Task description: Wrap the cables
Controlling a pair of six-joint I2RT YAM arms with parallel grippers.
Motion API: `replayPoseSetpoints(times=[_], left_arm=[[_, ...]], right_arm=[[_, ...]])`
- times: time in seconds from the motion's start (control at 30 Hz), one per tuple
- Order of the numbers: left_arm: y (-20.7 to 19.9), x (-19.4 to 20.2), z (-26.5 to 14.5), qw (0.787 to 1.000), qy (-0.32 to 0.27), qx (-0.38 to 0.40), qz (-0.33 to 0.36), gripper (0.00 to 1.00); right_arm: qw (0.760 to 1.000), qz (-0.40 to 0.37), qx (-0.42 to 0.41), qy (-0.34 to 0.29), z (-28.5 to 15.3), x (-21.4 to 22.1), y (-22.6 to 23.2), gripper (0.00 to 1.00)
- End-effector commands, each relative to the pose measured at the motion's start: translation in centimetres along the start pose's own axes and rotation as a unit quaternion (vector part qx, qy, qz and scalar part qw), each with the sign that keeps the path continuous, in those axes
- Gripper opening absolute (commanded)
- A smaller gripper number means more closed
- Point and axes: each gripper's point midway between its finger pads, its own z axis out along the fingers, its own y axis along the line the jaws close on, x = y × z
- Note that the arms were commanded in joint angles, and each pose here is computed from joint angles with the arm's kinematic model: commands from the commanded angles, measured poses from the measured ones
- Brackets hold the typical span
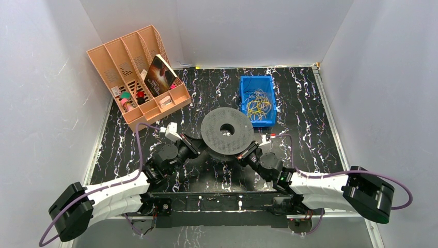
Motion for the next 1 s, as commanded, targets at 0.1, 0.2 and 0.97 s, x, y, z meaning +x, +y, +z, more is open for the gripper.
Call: replayPoseSetpoints(times=[0.1,0.2,0.97], left_arm=[[3.5,6.4,-2.2,0.989,0.136,-0.027,0.046,0.00],[3.8,5.9,-2.3,0.991,0.121,-0.036,0.035,0.00],[2.6,3.3,-2.4,0.998,0.048,0.002,-0.037,0.00]], right_arm=[[0.997,0.011,-0.035,-0.063,0.5,-2.7,2.2,0.12],[0.997,0.012,-0.025,-0.066,0.2,-2.8,1.5,0.14],[0.997,0.024,-0.006,-0.075,-2.0,-3.9,-0.7,0.31]])
